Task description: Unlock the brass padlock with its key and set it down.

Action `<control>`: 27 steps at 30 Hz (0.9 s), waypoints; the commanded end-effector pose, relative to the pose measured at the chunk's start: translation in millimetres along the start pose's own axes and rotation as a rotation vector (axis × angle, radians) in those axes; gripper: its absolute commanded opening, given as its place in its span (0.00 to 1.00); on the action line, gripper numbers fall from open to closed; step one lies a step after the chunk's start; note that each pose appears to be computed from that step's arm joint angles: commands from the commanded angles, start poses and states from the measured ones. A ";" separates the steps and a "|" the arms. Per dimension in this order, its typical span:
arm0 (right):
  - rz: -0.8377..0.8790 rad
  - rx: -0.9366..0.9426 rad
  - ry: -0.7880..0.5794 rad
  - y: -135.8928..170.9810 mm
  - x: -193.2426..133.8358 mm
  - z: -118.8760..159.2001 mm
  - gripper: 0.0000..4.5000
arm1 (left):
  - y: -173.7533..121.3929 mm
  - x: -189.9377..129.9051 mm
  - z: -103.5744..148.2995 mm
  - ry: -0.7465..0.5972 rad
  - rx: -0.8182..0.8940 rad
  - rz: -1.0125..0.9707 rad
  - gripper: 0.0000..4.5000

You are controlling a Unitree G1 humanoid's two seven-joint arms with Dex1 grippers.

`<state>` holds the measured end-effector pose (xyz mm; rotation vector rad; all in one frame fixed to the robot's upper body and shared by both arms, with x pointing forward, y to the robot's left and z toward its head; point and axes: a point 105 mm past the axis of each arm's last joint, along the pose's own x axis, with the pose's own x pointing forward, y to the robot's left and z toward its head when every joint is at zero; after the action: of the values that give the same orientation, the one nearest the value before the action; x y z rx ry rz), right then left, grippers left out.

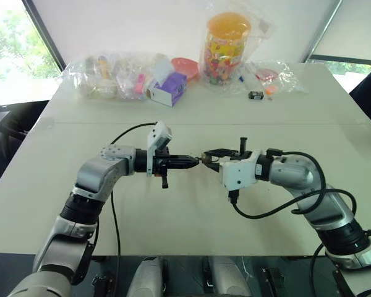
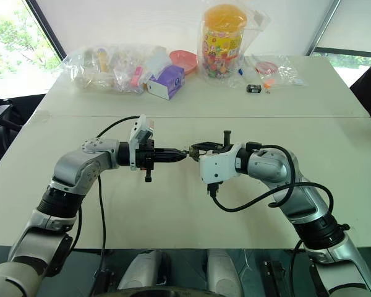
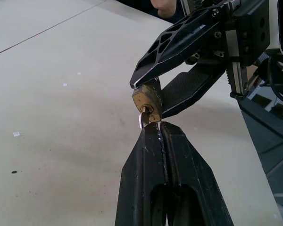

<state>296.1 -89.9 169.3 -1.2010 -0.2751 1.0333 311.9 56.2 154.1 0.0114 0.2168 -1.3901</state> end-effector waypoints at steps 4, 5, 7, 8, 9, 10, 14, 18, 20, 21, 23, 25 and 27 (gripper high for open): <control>-0.037 -0.057 -0.039 -11.7 -4.2 16.1 0.15 | 3.6 -4.0 12.6 -0.031 0.020 0.018 0.20; -0.036 -0.057 -0.036 -11.6 -4.4 15.7 0.15 | 4.2 -4.6 12.3 -0.026 0.023 0.024 0.31; -0.036 -0.057 -0.032 -11.8 -4.8 14.7 0.15 | 6.0 -5.2 11.6 -0.017 0.033 0.039 0.52; -0.036 -0.058 -0.030 -12.1 -4.8 14.2 0.15 | 6.5 -5.4 11.2 -0.016 0.035 0.042 0.63; -0.036 -0.058 -0.029 -12.3 -4.8 14.0 0.15 | 6.7 -5.6 10.7 -0.015 0.035 0.043 0.63; -0.037 -0.058 -0.029 -12.4 -4.8 13.9 0.15 | 7.0 -6.0 10.0 -0.014 0.035 0.044 0.63; -0.037 -0.060 -0.028 -13.3 -4.8 13.5 0.15 | 11.2 -6.5 7.3 -0.012 0.034 0.063 0.63; -0.034 -0.063 -0.027 -13.5 -5.5 13.4 0.15 | 14.2 -7.8 4.8 -0.008 0.033 0.074 0.63; -0.034 -0.064 -0.026 -13.9 -5.7 13.5 0.15 | 14.7 -8.7 4.1 -0.007 0.034 0.075 0.63; -0.036 -0.065 -0.026 -14.3 -6.0 13.7 0.15 | 15.1 -8.7 4.6 -0.013 0.033 0.078 0.63; -0.036 -0.065 -0.027 -14.5 -5.8 14.1 0.15 | 15.7 -7.5 7.2 -0.029 0.024 0.077 0.63; -0.034 -0.066 -0.028 -14.0 -5.7 14.3 0.15 | 15.6 -6.1 10.2 -0.045 0.018 0.073 0.63; -0.032 -0.065 -0.026 -13.6 -5.7 14.0 0.15 | 15.5 -5.3 14.7 -0.067 0.005 0.067 0.63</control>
<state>296.1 -90.5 172.1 -1.2170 -0.2721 1.0263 325.0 62.2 146.5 -0.0159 0.2306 -1.3187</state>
